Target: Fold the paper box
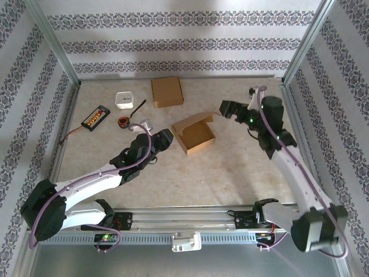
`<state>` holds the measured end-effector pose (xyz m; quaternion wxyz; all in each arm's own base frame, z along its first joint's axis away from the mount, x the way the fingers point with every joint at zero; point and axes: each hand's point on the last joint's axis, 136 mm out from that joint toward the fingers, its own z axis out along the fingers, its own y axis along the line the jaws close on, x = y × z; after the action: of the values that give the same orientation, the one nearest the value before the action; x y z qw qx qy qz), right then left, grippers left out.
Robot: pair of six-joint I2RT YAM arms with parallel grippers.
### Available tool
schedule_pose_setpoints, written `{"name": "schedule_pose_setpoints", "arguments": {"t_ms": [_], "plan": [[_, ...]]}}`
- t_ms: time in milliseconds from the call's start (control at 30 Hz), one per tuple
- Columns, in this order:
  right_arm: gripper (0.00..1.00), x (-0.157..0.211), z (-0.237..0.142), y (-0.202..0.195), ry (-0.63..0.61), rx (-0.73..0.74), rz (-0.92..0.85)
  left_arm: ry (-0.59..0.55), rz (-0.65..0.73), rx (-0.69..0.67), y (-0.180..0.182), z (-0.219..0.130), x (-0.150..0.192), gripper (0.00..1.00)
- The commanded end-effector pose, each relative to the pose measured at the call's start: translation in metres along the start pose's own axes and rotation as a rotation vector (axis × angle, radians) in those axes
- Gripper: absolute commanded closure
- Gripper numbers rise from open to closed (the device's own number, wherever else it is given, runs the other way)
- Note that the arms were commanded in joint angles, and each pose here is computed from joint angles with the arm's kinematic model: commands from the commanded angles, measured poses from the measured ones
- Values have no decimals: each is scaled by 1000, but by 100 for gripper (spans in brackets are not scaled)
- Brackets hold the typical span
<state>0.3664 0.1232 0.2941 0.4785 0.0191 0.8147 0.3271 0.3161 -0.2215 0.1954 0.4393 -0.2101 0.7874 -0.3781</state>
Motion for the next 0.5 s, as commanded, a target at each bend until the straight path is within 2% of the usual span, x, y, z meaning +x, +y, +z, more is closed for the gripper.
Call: {"name": "schedule_pose_setpoints", "arguments": {"t_ms": [0, 200, 333, 467], "plan": [[3, 17, 17, 9, 229, -76, 103, -53, -208, 1, 5, 1, -14, 55], [5, 28, 70, -13, 401, -72, 236, -69, -310, 58, 6, 19, -18, 38], [9, 41, 101, -16, 507, -138, 322, -40, -462, 71, 18, 37, -9, 35], [11, 61, 121, -37, 563, -102, 369, -3, -598, 122, 32, 59, 0, 31]]}}
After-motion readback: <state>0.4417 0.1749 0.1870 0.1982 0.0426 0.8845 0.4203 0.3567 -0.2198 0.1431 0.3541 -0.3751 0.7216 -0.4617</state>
